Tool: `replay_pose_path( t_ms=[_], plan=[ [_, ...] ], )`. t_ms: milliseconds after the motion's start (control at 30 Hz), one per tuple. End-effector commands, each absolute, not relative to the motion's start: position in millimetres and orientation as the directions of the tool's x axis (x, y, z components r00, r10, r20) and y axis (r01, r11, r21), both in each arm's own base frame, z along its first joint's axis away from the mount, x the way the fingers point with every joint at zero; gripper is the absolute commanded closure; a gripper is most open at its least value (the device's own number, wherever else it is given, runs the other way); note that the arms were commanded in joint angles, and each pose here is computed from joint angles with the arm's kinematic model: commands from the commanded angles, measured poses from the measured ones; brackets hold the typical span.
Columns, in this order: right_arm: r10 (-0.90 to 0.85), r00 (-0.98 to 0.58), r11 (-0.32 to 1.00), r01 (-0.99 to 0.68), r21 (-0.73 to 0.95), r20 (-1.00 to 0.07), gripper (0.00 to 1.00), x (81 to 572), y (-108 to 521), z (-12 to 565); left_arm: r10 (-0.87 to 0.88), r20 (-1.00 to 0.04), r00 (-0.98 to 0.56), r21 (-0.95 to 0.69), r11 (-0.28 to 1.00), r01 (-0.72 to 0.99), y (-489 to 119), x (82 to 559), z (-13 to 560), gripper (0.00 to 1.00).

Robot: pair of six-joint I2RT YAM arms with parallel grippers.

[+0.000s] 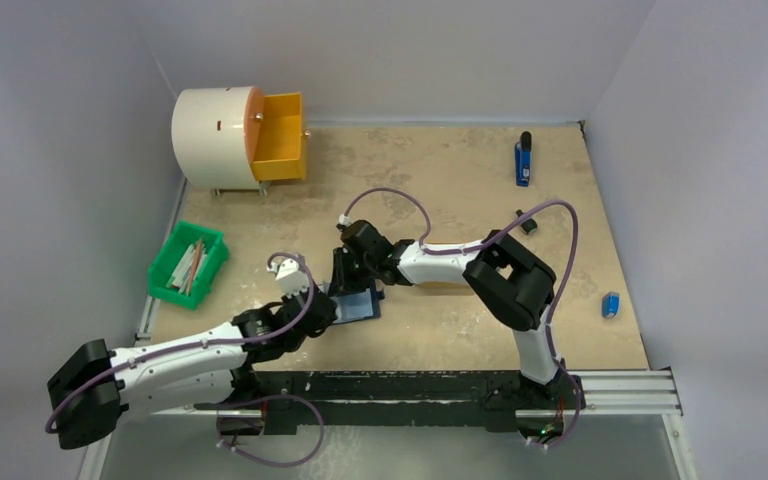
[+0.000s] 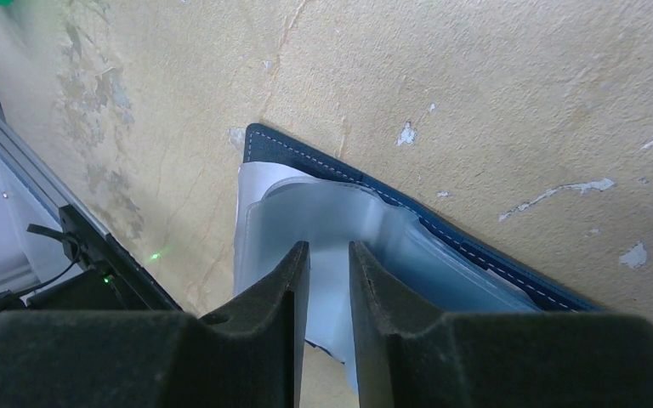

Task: Put the credit cards into the card holder
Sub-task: Open the card holder at the center of the board.

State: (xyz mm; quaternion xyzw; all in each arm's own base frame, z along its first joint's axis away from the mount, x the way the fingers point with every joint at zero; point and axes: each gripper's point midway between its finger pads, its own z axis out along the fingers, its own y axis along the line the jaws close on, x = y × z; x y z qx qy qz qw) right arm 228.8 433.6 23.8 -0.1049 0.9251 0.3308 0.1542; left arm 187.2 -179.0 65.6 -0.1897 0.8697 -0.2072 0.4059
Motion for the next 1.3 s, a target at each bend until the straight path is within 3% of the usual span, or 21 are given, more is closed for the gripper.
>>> replay_pose_path(
  t_ms=[0,300,600,833,1033,1267],
  plan=[
    [-0.086,-0.93,0.766,-0.292,0.573,-0.358,0.73,227.0,426.0,32.5,-0.493,-0.63,-0.599,-0.521,0.841,-0.145,-189.1,192.9,65.3,1.0],
    [-0.067,-0.93,0.774,-0.277,0.569,-0.362,0.73,223.1,416.0,35.0,-0.466,-0.659,-0.591,-0.368,0.884,-0.288,-144.9,181.8,17.5,1.0],
    [-0.054,-0.925,0.777,-0.276,0.566,-0.376,0.72,219.3,405.3,44.8,-0.446,-0.653,-0.612,-0.337,0.895,-0.292,-148.1,181.4,2.1,1.0],
    [-0.011,-0.887,0.781,-0.297,0.55,-0.462,0.67,218.3,380.5,86.9,-0.484,-0.621,-0.617,-0.389,0.873,-0.293,-153.8,178.3,0.4,1.0],
    [-0.167,-0.843,0.719,-0.459,0.522,-0.511,0.65,188.8,383.8,102.1,-0.495,-0.615,-0.613,-0.409,0.866,-0.289,-159.6,180.9,5.8,1.0],
    [-0.317,-0.83,0.702,-0.531,0.476,-0.459,0.69,139.9,375.7,67.8,-0.502,-0.616,-0.607,-0.427,0.861,-0.278,-166.3,185.2,12.8,1.0]
  ],
)
